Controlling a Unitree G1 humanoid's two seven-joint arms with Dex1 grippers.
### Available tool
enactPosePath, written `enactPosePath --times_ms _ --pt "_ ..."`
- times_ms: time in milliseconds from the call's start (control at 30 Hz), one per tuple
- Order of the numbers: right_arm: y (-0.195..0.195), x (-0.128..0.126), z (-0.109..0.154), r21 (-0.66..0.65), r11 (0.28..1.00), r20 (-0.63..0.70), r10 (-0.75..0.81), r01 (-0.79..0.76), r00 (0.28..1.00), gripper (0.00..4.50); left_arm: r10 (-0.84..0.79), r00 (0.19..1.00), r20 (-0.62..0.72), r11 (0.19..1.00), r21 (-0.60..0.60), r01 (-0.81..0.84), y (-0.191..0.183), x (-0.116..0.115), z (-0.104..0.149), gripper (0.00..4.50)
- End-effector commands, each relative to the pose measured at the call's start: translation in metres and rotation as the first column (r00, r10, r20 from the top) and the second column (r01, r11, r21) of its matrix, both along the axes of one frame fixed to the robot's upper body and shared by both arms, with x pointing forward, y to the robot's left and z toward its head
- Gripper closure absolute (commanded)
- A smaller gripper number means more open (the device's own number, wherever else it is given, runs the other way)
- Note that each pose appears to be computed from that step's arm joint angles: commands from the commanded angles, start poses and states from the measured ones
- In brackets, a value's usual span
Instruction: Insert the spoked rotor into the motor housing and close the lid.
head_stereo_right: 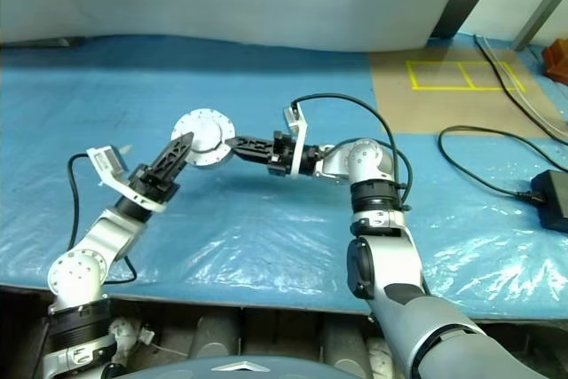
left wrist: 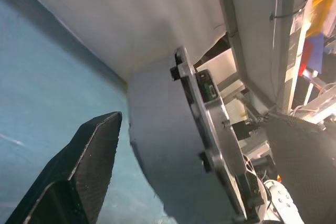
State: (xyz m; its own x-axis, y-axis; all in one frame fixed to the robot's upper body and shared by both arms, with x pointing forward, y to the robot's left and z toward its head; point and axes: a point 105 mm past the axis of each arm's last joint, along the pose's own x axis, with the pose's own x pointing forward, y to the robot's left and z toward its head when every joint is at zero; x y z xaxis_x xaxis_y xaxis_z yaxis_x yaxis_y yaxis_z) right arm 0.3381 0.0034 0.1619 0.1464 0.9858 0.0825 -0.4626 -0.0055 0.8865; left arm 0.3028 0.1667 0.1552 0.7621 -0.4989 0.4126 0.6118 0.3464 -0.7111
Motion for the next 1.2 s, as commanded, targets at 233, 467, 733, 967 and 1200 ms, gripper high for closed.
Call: enactPosePath --times_ms 233,467,733,967,1200 --pt "0.003 -0.003 0.031 0.063 0.997 0.101 0.033 -0.039 0.994 3.39 -0.01 1.0 0.0 1.0 -0.03 0.01 -0.01 0.012 -0.003 0.03" --pt "0.004 -0.004 0.029 0.056 0.998 0.101 0.033 -0.039 0.994 3.39 -0.012 1.0 -0.008 1.0 -0.017 0.012 -0.013 0.017 -0.002 0.03" --pt "0.005 -0.004 0.028 0.051 0.998 0.097 0.037 -0.042 0.995 3.39 -0.039 0.999 -0.032 0.999 -0.028 0.038 -0.022 0.019 -0.005 1.71" --pt "0.006 -0.005 0.027 0.054 0.998 0.096 0.038 -0.043 0.995 3.39 -0.066 0.997 -0.047 0.997 -0.029 0.064 -0.026 0.018 -0.006 1.78" --pt "0.009 -0.005 0.024 0.033 0.999 0.111 0.032 -0.035 0.993 3.39 -0.083 0.995 -0.056 0.996 -0.042 0.081 -0.028 0.015 -0.008 1.78"
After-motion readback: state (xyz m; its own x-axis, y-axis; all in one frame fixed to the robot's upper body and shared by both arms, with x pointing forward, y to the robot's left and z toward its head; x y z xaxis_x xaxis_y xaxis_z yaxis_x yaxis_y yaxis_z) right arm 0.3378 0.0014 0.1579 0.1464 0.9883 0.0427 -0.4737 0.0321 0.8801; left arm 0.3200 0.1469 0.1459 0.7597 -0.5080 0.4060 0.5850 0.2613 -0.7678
